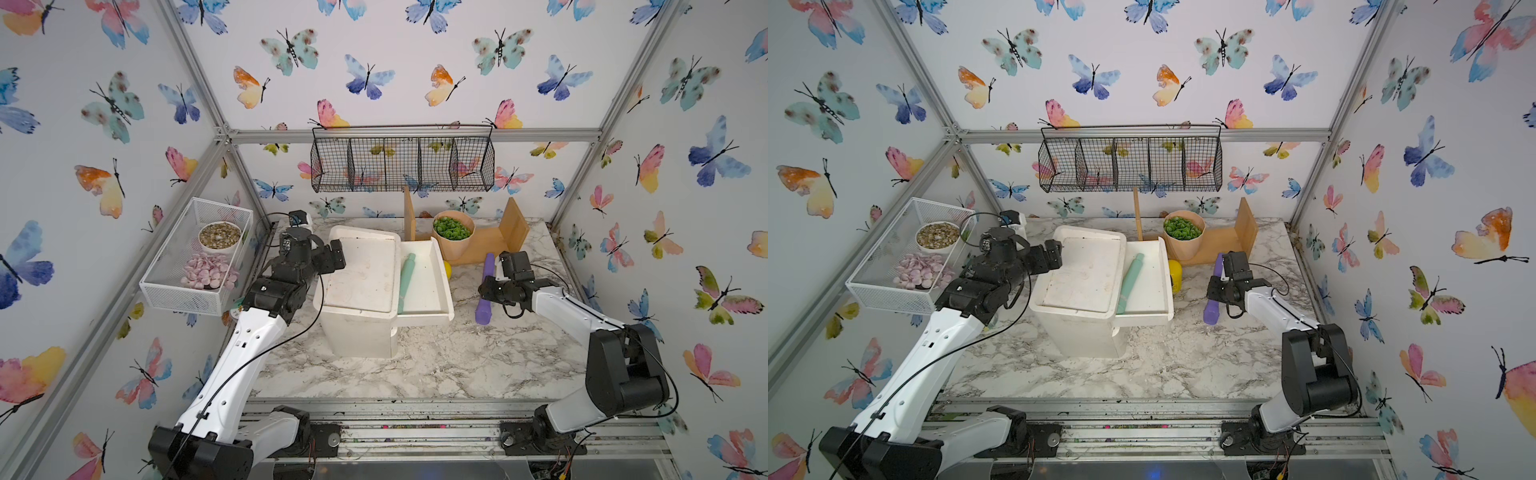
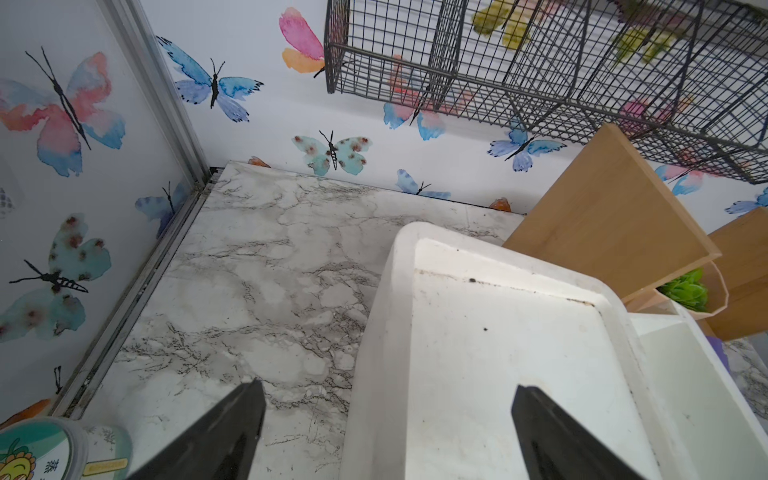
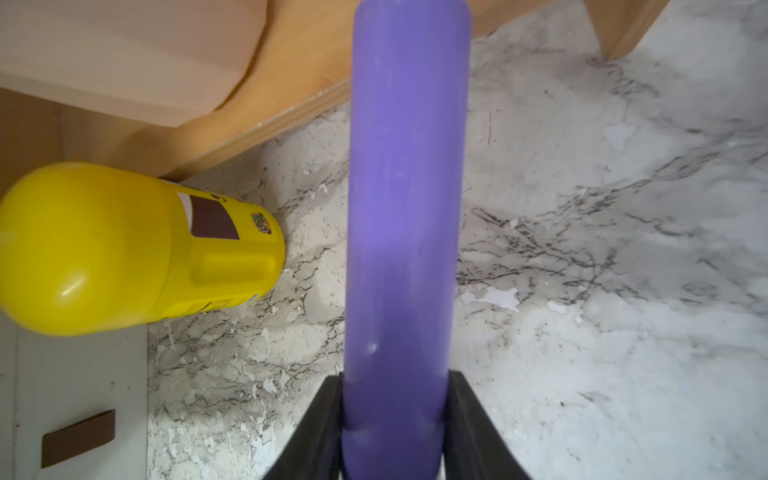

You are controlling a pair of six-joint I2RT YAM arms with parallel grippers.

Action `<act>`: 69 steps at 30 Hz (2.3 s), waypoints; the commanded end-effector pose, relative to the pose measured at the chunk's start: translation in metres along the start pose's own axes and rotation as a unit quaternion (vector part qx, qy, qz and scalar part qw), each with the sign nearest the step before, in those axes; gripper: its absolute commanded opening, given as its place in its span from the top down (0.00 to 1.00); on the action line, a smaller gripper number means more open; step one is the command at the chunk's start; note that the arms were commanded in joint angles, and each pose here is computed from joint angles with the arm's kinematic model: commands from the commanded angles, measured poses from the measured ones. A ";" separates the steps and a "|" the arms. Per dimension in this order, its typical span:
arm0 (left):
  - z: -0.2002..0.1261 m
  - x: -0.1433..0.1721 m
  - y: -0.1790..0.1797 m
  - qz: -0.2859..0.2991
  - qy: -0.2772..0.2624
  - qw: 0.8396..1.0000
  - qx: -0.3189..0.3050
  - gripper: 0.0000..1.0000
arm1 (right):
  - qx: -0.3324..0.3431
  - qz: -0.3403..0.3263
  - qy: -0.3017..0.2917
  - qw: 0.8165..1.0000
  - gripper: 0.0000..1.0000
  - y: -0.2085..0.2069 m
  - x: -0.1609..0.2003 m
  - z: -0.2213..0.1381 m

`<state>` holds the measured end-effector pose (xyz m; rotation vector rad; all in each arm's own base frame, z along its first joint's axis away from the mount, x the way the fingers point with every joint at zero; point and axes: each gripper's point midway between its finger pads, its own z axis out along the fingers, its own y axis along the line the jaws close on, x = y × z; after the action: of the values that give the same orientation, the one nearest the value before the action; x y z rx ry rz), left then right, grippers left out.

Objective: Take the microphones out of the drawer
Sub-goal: Place the microphone at the center of the board.

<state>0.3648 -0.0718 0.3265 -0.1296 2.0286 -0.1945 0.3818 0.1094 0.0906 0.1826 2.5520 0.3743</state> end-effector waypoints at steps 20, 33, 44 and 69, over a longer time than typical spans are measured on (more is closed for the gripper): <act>-0.007 0.002 0.011 -0.002 -0.008 1.000 -0.018 0.02 | 0.010 0.018 0.106 0.994 0.76 -0.014 0.044 0.050; -0.008 0.003 0.012 0.009 -0.008 1.000 -0.020 0.02 | 0.007 0.025 0.099 0.995 0.44 -0.007 0.032 0.039; 0.005 0.001 0.018 0.065 0.007 0.997 -0.047 0.02 | 0.007 0.010 0.036 0.999 0.34 0.012 -0.022 -0.015; 0.025 0.018 0.007 0.097 0.067 0.993 -0.020 0.22 | -0.195 -0.012 -0.098 0.976 0.32 0.187 -0.127 -0.199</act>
<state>0.3835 -0.0665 0.3056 0.0239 2.1323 -0.0206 0.4022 0.1895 0.3853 0.0664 2.1436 0.7420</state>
